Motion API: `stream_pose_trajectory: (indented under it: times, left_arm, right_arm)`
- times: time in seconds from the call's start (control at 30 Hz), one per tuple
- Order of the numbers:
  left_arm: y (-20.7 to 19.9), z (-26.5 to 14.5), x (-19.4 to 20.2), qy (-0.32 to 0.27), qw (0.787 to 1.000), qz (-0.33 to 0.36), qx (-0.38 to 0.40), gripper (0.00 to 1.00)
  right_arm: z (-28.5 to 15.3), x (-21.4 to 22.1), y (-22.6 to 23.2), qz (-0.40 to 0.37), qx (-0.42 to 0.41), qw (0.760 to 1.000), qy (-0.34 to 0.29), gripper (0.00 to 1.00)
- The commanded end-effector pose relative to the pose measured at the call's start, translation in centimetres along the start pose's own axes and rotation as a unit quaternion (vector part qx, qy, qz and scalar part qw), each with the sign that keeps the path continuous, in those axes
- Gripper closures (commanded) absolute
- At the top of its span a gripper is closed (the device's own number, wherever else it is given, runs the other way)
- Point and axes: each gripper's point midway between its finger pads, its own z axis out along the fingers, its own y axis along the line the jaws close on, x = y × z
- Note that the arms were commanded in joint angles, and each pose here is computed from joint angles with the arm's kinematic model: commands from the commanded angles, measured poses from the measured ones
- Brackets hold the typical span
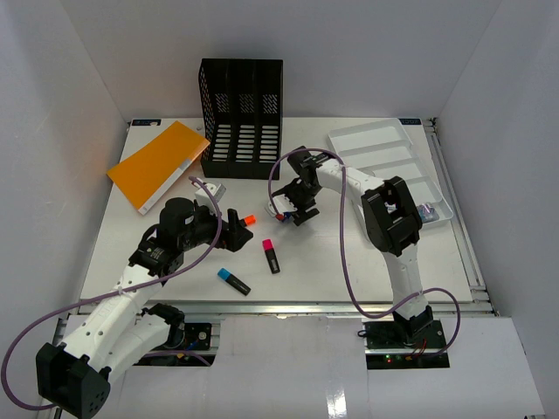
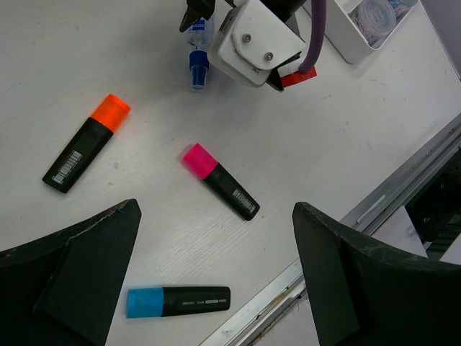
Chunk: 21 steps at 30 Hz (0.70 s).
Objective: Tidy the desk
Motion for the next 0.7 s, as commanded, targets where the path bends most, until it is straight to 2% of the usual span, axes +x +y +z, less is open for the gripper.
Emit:
stream_pose_trajectory:
  times: [0.0, 0.3, 0.67]
  left_arm:
    - [0.2, -0.2, -0.5, -0.008, 1.0, 0.009, -0.003, 0.02]
    - [0.2, -0.2, -0.5, -0.009, 1.0, 0.01, -0.004, 0.02]
    - [0.2, -0.6, -0.9, -0.02, 1.0, 0.013, -0.008, 0.02]
  right_arm:
    - [0.4, 0.5, -0.6, 0.008, 0.0, 1.0, 0.01, 0.29]
    - [1.0, 1.5, 0.8, 0.036, -0.025, 0.999, 0.029, 0.54]
    - [-0.5, 0.7, 1.3, 0.098, -0.006, 0.995, 0.031, 0.71]
